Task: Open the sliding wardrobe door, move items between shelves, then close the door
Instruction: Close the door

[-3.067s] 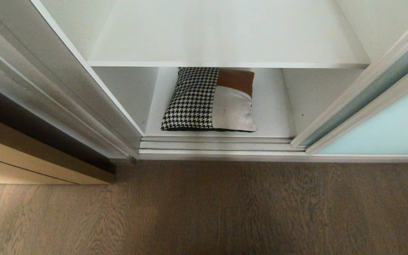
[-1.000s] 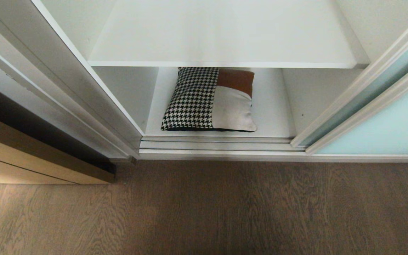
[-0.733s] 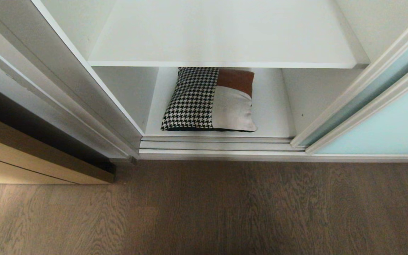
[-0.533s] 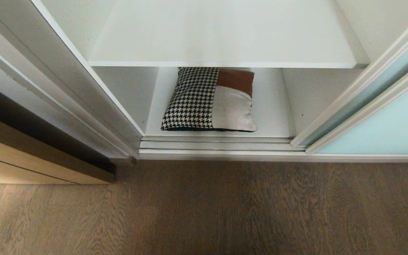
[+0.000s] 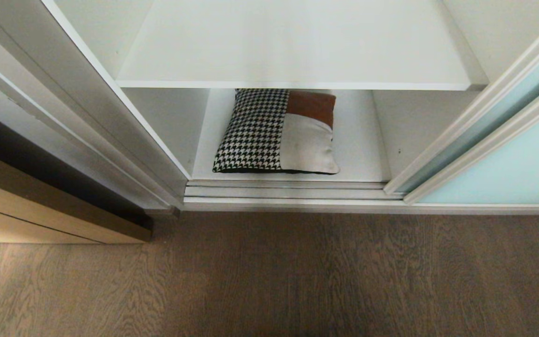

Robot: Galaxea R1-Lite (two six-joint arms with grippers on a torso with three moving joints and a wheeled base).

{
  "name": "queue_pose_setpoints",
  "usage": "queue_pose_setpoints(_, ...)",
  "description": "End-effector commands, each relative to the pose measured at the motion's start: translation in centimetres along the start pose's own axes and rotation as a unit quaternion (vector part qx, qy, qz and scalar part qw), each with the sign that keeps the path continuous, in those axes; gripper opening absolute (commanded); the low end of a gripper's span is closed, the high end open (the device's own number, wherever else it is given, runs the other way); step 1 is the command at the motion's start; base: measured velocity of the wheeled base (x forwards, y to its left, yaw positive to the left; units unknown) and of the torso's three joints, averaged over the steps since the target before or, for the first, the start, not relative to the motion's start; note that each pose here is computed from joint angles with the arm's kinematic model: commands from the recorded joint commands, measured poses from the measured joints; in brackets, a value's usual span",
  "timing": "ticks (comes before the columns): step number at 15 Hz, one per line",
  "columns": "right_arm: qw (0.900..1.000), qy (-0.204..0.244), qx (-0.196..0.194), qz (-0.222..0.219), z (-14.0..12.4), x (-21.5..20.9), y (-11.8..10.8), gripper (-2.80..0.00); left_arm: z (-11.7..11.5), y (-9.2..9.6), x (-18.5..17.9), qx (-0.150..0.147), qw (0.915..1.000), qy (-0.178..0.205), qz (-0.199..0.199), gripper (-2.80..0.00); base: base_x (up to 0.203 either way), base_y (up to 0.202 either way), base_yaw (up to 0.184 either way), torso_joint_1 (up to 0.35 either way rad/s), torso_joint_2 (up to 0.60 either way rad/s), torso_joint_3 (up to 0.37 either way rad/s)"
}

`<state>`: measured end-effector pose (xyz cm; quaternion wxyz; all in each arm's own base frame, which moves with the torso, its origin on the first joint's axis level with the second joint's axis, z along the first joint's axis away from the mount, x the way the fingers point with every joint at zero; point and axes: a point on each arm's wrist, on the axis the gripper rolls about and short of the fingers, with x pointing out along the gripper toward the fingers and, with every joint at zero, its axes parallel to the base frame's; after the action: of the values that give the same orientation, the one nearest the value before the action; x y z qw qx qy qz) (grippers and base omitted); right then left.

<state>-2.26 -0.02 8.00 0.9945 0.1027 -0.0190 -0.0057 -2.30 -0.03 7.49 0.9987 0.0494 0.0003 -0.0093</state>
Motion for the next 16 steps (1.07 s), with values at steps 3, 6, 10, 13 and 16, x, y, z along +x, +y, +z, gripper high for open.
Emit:
queue_pose_setpoints(3, 0.990, 0.016, -0.137, 0.008, -0.4, 0.0, 0.0, -2.80, 0.0, 0.0, 0.0, 0.000, 1.0000, 0.002, 0.000, -2.80, 0.000, 0.000, 0.000, 0.000, 0.00, 0.000)
queue_pose_setpoints(6, 0.995, 0.016, -0.098, 0.002, -0.4, 0.0, -0.1, -2.80, 0.0, 0.0, 0.0, 0.000, 1.0000, 0.002, 0.000, -2.80, 0.000, 0.000, 0.000, 0.000, 0.00, 0.000)
queue_pose_setpoints(10, 0.996, -0.011, -0.093, 0.002, 1.1, -0.4, 0.2, -2.80, 0.0, 0.0, 0.0, 0.000, 1.0000, 0.002, 0.000, -2.80, 0.000, 0.000, 0.000, 0.000, 0.00, 0.000)
queue_pose_setpoints(13, 0.995, -0.062, -0.080, 0.013, 6.0, -2.9, 1.2, -2.80, 0.0, 0.0, 0.0, 0.000, 1.0000, 0.002, 0.000, -2.80, 0.000, 0.000, 0.000, 0.000, 0.00, 0.000)
queue_pose_setpoints(16, 0.993, -0.091, -0.075, 0.017, 11.8, -5.5, 2.4, -2.80, 0.0, 0.0, 0.0, 0.000, 1.0000, 0.002, 0.000, -2.80, 0.000, 0.000, 0.000, 0.000, 0.00, 0.000)
